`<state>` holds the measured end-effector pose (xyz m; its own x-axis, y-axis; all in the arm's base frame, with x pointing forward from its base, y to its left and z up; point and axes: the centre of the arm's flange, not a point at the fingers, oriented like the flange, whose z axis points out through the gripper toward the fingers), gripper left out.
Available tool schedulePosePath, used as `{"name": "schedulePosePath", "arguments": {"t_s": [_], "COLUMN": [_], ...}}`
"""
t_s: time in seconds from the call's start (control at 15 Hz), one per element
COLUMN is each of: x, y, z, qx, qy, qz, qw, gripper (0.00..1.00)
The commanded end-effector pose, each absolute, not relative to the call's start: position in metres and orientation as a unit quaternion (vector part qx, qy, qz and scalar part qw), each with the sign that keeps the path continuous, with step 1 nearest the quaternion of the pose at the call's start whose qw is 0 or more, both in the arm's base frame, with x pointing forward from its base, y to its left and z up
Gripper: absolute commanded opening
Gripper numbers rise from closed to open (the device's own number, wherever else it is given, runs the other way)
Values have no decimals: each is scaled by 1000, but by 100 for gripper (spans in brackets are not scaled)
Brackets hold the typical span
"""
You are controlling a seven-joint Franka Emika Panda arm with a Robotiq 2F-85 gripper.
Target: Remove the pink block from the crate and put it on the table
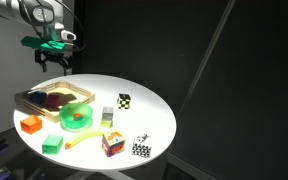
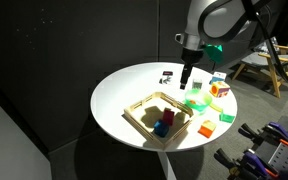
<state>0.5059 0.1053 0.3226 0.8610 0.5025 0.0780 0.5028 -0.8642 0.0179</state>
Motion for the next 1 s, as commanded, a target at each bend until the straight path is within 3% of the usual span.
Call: {"name": "schedulePosePath", "arguments": {"t_s": [0.0,0.93], "x": [505,499], "y": [117,129], "z": [310,274], "qx": [-966,-969], "qy": [-254,-248], "qz": [-45,-4], "qw": [-10,-17], "gripper": [100,100]}}
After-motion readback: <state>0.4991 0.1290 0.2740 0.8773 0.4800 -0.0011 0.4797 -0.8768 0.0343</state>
